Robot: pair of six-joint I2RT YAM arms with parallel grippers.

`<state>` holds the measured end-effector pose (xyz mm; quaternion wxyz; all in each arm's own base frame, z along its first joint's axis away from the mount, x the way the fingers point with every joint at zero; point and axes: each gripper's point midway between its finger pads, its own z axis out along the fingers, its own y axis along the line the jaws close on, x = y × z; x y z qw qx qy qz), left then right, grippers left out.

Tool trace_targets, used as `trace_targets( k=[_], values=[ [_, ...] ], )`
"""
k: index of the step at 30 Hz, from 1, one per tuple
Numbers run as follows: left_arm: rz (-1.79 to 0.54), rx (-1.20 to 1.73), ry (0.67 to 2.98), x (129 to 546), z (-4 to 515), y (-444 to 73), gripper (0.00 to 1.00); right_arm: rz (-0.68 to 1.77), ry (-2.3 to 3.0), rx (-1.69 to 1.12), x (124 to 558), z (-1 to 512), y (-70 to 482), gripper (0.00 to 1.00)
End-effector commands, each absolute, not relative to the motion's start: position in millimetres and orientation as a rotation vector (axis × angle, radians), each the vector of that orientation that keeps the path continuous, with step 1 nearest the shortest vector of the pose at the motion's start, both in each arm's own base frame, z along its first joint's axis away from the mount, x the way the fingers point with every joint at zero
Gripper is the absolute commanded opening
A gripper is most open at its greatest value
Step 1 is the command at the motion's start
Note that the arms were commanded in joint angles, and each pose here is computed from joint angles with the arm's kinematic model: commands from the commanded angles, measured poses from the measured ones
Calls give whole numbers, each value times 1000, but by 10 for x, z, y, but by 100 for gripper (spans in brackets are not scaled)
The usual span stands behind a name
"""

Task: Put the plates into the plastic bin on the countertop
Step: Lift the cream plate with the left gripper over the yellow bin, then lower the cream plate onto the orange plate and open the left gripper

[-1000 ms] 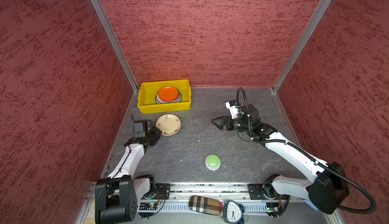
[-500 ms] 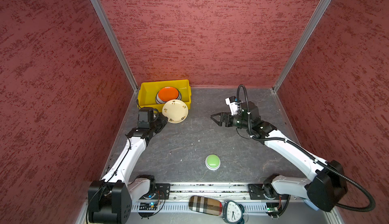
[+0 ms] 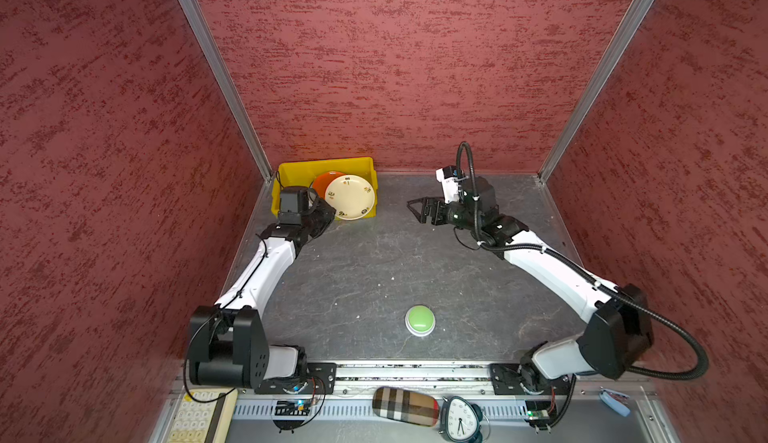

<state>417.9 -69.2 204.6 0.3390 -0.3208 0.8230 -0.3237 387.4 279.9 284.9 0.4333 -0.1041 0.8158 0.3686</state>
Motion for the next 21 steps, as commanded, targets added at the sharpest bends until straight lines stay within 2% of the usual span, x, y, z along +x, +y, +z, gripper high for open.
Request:
trace_targets(
  k=[1, 13, 21],
  values=[
    [-888, -749, 2079, 4451, 2283, -734, 0, 844, 1979, -272, 4096, 2969, 2798, 99],
    [-904, -780, 2046, 5101, 2203, -619, 0, 831, 1967, -282, 4550, 2959, 2952, 99],
    [-860, -831, 2059, 5490, 1953, -426, 0, 905, 1923, -276, 4591, 2945, 2947, 99]
  ],
)
